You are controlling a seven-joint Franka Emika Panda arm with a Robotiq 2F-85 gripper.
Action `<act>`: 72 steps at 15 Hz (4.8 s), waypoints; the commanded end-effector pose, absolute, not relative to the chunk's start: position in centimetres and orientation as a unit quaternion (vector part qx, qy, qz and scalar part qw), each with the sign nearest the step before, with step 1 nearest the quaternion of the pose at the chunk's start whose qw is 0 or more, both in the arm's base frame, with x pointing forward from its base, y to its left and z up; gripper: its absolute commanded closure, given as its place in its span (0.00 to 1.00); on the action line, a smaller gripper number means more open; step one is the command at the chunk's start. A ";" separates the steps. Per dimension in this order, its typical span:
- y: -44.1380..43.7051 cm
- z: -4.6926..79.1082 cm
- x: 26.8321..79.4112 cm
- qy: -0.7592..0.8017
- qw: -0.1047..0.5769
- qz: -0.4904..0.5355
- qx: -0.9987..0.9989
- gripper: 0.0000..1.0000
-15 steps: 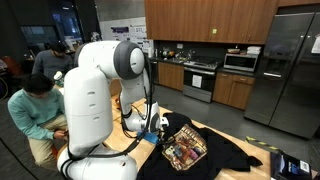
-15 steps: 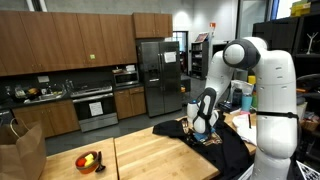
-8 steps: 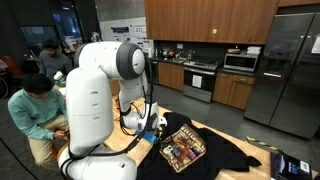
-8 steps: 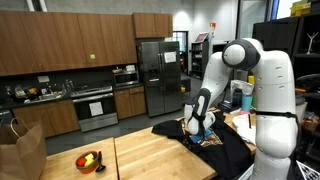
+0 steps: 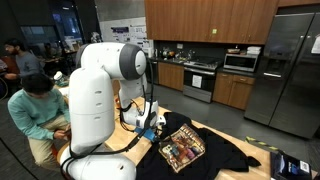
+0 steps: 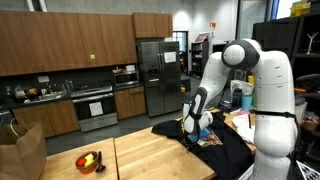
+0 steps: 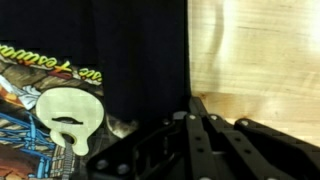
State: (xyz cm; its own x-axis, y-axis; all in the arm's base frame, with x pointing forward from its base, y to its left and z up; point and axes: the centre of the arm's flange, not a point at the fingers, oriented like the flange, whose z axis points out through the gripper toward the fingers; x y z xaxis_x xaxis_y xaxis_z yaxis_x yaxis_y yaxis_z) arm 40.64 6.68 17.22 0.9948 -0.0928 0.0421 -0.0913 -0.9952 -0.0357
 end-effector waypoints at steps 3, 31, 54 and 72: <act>9.0 17.0 43.0 0.016 0.033 -0.003 -0.999 1.00; 8.1 19.7 41.7 0.138 -0.106 0.003 -0.985 0.68; 3.7 19.3 39.3 0.267 -0.107 0.054 -0.956 1.00; 5.1 18.6 40.0 0.256 -0.103 0.059 -0.960 1.00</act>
